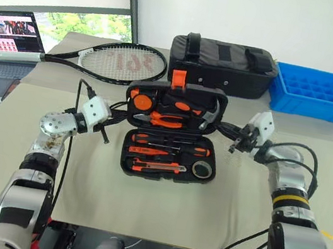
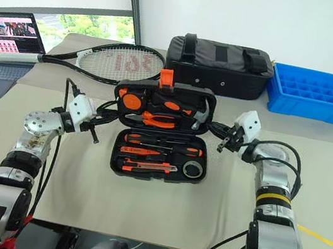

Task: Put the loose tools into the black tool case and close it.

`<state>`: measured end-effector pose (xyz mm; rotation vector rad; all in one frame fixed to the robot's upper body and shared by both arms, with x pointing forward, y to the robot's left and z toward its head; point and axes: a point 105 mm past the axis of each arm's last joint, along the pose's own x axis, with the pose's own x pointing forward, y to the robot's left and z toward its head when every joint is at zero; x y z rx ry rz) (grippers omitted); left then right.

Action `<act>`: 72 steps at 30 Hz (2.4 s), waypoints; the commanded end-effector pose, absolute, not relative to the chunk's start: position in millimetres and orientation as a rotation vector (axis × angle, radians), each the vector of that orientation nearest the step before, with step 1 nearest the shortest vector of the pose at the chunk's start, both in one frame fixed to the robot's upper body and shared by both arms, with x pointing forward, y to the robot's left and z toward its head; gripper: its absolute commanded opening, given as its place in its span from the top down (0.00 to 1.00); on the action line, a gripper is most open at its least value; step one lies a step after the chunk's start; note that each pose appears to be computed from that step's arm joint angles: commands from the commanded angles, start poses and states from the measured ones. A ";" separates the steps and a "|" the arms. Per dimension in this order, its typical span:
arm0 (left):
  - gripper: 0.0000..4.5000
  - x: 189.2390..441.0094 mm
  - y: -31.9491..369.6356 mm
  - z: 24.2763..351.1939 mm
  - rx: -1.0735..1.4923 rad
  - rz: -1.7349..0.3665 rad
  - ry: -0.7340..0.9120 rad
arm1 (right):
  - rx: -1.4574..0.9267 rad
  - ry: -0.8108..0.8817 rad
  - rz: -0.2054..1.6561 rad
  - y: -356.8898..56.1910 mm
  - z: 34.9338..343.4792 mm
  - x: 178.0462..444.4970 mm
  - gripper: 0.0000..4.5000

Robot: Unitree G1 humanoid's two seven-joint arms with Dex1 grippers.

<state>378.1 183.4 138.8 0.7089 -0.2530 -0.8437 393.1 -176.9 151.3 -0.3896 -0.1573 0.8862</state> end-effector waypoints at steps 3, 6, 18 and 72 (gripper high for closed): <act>0.84 357.6 189.2 130.3 0.905 -0.929 -0.282 | -0.671 -0.254 0.991 -180.6 161.3 364.9 0.84; 0.61 350.6 194.5 128.1 0.903 -0.942 -0.280 | -0.680 -0.236 0.985 -191.4 157.0 355.2 0.63; 0.26 351.5 262.4 119.2 0.686 -0.674 -0.109 | -0.473 0.325 1.266 -195.1 101.4 248.3 0.39; 0.26 378.0 76.5 108.4 0.568 -1.227 0.157 | -0.214 0.217 0.623 -79.1 93.1 323.1 0.39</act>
